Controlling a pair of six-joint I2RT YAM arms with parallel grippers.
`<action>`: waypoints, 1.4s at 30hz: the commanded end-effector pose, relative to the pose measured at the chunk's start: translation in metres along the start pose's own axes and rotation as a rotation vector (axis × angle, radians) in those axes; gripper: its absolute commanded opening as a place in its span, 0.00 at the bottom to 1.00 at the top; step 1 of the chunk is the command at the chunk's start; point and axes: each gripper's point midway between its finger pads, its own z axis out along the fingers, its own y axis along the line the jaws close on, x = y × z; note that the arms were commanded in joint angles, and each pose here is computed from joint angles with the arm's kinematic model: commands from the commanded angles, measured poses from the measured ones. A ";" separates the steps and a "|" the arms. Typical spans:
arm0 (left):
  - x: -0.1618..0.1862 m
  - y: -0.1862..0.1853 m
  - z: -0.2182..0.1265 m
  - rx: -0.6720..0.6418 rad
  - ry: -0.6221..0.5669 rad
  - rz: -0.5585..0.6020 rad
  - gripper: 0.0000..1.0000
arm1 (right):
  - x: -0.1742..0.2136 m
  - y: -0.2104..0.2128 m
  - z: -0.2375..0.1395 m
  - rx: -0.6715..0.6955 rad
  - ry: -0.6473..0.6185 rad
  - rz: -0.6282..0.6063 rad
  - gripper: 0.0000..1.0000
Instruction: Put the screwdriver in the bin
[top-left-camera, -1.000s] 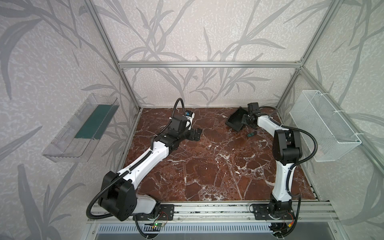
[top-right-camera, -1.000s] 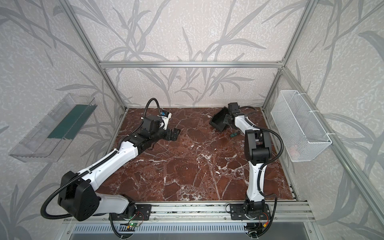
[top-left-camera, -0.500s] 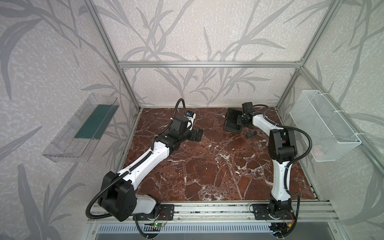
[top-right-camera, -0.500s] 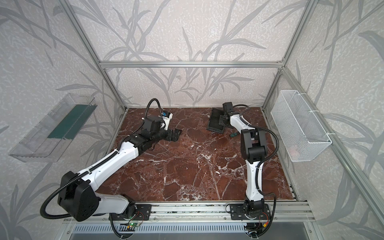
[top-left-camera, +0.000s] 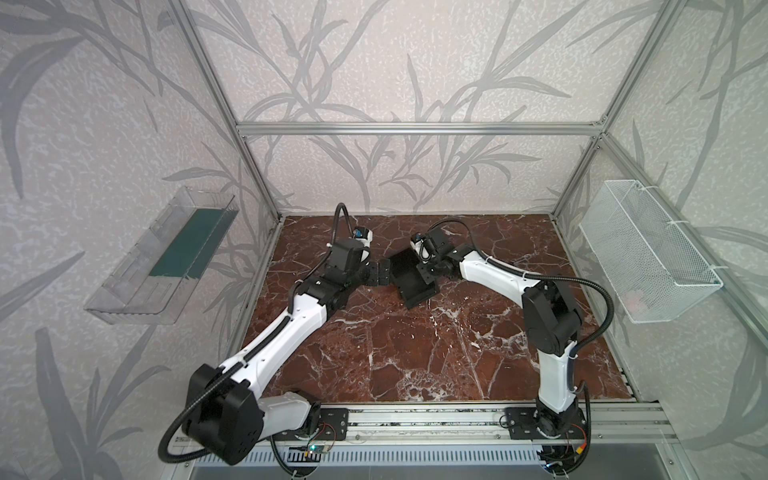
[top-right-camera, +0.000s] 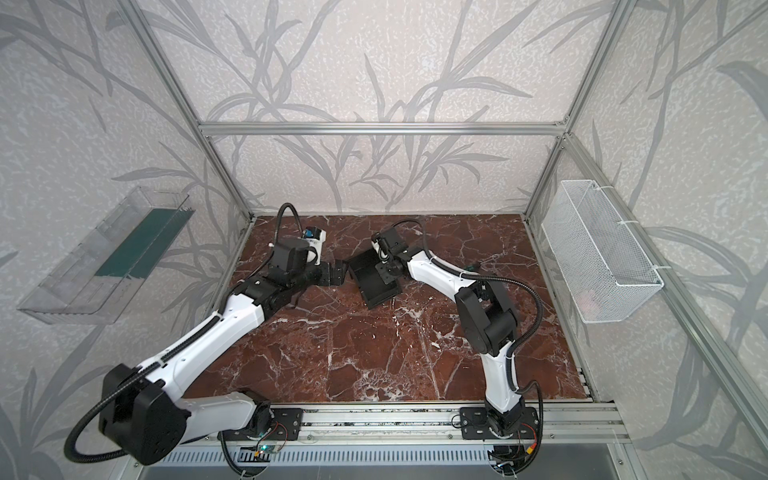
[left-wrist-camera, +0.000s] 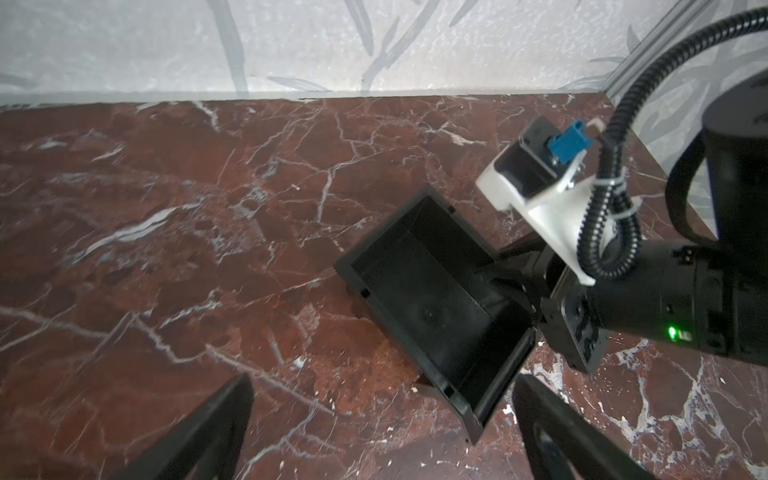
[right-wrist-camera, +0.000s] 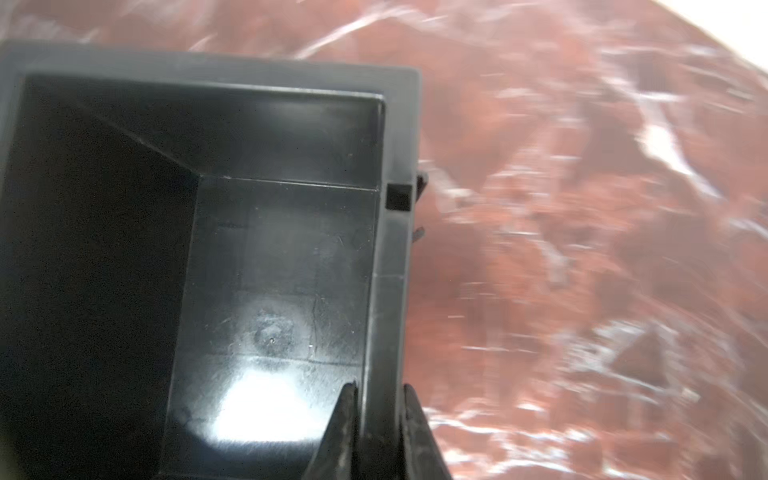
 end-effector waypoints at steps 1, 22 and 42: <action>0.006 0.020 -0.002 -0.056 -0.028 -0.101 0.99 | 0.006 0.009 0.005 0.006 0.025 -0.082 0.00; 0.004 0.007 0.018 0.118 0.037 -0.244 0.99 | -0.012 -0.032 0.025 0.177 0.062 -0.077 0.35; 0.002 -0.073 0.006 0.456 0.056 -0.139 0.99 | 0.031 -0.185 -0.080 0.440 -0.117 0.592 0.99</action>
